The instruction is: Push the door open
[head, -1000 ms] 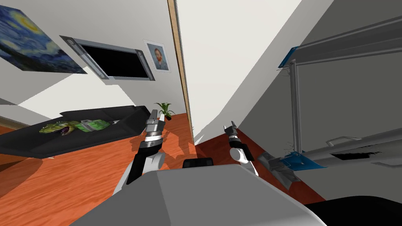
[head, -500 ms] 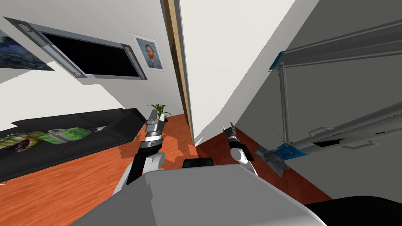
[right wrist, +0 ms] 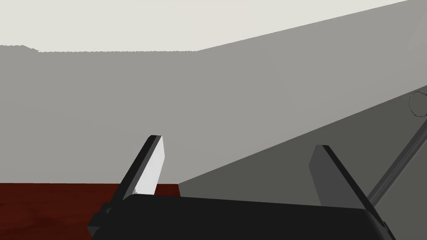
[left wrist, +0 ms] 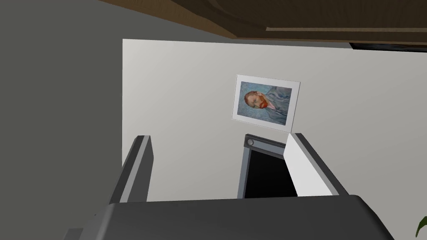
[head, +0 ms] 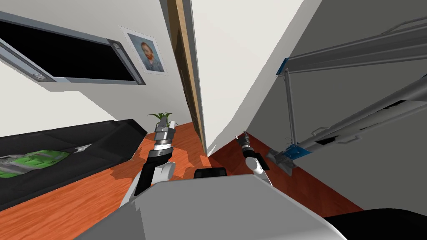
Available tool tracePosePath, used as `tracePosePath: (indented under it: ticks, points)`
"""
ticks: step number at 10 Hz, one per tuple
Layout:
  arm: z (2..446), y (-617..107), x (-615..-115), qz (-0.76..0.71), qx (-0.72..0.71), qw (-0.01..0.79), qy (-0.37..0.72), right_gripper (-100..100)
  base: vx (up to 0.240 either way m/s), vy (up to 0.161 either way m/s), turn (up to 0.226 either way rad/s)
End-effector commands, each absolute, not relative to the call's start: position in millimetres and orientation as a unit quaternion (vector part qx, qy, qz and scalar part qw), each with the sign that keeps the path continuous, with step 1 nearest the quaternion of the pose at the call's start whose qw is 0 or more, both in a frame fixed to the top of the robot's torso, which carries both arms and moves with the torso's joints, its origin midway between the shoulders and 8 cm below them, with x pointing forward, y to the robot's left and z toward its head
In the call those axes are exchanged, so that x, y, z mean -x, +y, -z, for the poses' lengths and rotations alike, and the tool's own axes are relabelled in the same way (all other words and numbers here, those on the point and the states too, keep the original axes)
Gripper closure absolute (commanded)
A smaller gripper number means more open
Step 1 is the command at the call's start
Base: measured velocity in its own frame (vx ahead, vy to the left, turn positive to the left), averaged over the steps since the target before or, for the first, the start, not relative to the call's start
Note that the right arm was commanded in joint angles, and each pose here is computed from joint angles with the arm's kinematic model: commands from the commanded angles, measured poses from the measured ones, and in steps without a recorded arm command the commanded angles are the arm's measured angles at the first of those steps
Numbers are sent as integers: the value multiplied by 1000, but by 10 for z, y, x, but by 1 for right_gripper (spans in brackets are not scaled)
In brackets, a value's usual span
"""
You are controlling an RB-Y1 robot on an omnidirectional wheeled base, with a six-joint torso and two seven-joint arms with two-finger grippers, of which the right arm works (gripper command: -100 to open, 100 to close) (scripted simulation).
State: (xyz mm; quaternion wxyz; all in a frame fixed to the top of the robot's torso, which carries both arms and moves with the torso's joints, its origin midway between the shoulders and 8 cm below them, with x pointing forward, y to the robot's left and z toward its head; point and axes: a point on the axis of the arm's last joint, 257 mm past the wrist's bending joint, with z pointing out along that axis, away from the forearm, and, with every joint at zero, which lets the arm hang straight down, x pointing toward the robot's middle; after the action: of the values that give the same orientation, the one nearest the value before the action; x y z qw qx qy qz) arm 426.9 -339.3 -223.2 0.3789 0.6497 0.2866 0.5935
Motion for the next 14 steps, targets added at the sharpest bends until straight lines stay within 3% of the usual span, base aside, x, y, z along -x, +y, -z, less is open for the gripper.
tracePosePath:
  ticks: [1,14]
  points:
    - [2291,-3383,-4270,-594,-656,368,284,-100,40,115,-125]
    - [2732,-3247,-4283,-601,-706,267,261,-100,20,113,-165]
